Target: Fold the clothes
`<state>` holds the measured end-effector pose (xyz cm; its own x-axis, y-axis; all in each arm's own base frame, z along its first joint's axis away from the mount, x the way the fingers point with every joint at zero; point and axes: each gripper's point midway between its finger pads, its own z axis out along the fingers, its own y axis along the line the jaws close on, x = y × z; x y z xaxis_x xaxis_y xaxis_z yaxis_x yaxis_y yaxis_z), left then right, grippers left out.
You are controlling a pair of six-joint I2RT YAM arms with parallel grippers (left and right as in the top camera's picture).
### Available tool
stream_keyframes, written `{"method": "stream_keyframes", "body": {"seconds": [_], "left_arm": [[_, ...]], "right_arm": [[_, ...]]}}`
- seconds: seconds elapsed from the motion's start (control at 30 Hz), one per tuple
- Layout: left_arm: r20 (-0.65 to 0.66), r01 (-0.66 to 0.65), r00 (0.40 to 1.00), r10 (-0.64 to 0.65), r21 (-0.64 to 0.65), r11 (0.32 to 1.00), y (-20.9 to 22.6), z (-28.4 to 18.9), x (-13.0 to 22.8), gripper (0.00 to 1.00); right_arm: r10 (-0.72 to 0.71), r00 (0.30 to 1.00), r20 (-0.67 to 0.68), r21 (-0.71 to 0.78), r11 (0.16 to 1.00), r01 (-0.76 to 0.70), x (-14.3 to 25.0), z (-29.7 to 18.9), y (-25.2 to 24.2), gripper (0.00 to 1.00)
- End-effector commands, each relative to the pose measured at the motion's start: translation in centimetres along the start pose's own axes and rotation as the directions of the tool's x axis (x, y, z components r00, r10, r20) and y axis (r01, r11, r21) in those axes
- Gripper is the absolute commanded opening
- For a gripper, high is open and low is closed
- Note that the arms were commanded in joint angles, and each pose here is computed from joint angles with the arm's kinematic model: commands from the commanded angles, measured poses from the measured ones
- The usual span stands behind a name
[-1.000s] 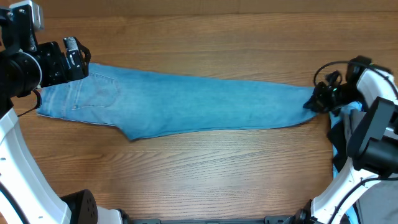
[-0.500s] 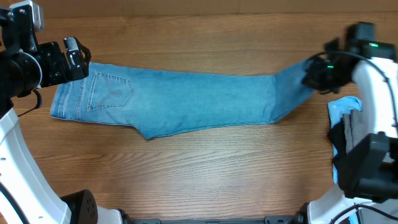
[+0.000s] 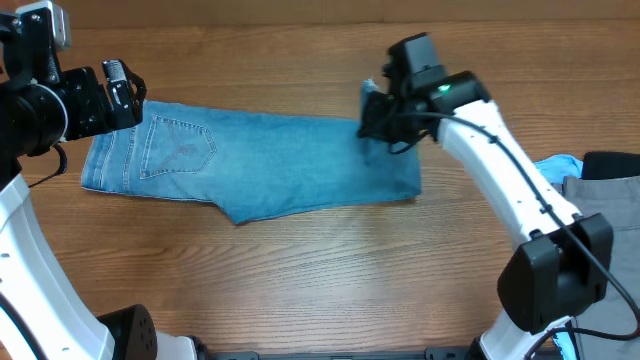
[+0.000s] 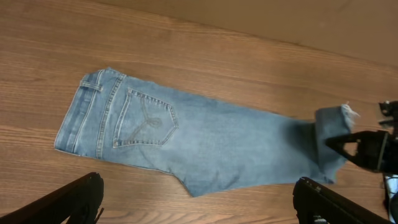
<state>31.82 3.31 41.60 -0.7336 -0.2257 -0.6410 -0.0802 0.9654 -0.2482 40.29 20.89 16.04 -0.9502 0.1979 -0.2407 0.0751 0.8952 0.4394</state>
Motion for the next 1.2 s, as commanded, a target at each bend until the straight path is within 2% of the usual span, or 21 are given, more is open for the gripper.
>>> {"method": "stream_keyframes", "body": {"seconds": [0.0, 0.13, 0.27, 0.4, 0.5, 0.57, 0.6, 0.67, 0.7, 0.9, 0.93, 0.97, 1.0, 1.17], "left_arm": [[-0.002, 0.013, 1.0, -0.013, -0.006, 1.0, 0.1, 0.2, -0.1, 1.0], [-0.002, 0.013, 1.0, -0.013, -0.006, 1.0, 0.1, 0.2, -0.1, 1.0], [-0.002, 0.013, 1.0, -0.013, -0.006, 1.0, 0.1, 0.2, -0.1, 1.0], [-0.002, 0.013, 1.0, -0.013, -0.006, 1.0, 0.1, 0.2, -0.1, 1.0], [-0.002, 0.013, 1.0, -0.013, -0.006, 1.0, 0.1, 0.2, -0.1, 1.0], [-0.002, 0.013, 1.0, -0.013, -0.006, 1.0, 0.1, 0.2, -0.1, 1.0], [-0.002, 0.013, 1.0, -0.013, -0.006, 1.0, 0.1, 0.2, -0.1, 1.0], [-0.002, 0.013, 1.0, -0.013, -0.006, 1.0, 0.1, 0.2, -0.1, 1.0], [-0.002, 0.013, 1.0, -0.013, -0.006, 1.0, 0.1, 0.2, -0.1, 1.0], [-0.002, 0.013, 1.0, -0.013, -0.005, 1.0, 0.1, 0.2, -0.1, 1.0], [-0.002, 0.013, 1.0, -0.013, -0.006, 1.0, 0.1, 0.2, -0.1, 1.0], [-0.002, 0.013, 1.0, -0.013, -0.006, 1.0, 0.1, 0.2, -0.1, 1.0], [-0.002, 0.013, 1.0, -0.013, -0.006, 1.0, 0.1, 0.2, -0.1, 1.0], [-0.002, 0.013, 1.0, -0.013, -0.006, 1.0, 0.1, 0.2, -0.1, 1.0]], "right_arm": [[0.091, 0.996, 0.003, 0.014, 0.996, -0.091, 0.7, 1.7, 1.3, 0.06], [0.114, 0.992, -0.052, 0.032, 0.993, -0.112, 2.2, 5.3, 2.0, 0.06], [0.078, 0.991, -0.108, 0.025, 0.997, -0.076, 4.3, 7.6, 3.3, 0.06], [0.033, 0.995, -0.099, -0.013, 0.999, -0.035, 5.0, 8.7, 5.3, 0.07], [0.068, 0.994, -0.081, -0.024, 0.997, -0.07, 4.9, 8.8, 6.1, 0.08], [0.082, 0.994, -0.074, -0.031, 0.996, -0.084, 4.7, 8.9, 6.3, 0.17], [0.08, 0.994, -0.078, -0.034, 0.996, -0.083, 4.8, 8.9, 6.3, 0.46], [0.068, 0.994, -0.088, -0.043, 0.996, -0.072, 5.0, 8.8, 6.5, 0.59], [0.047, 0.995, -0.088, -0.05, 0.997, -0.051, 4.9, 8.7, 6.5, 0.6], [-0.023, 0.999, -0.048, -0.059, 0.998, 0.02, 2.7, 5.5, 4.8, 0.57], [-0.032, 0.999, -0.045, -0.053, 0.998, 0.029, 2.3, 5.0, 4.3, 0.46], [-0.023, 0.998, -0.053, -0.035, 0.999, 0.021, 2.2, 4.8, 3.4, 0.29], [-0.014, 0.998, -0.062, -0.023, 1.0, 0.013, 2.2, 4.7, 2.8, 0.21], [0.071, 0.992, -0.105, 0.232, 0.972, -0.045, 2.8, 6.0, -4.5, 0.12]]}}
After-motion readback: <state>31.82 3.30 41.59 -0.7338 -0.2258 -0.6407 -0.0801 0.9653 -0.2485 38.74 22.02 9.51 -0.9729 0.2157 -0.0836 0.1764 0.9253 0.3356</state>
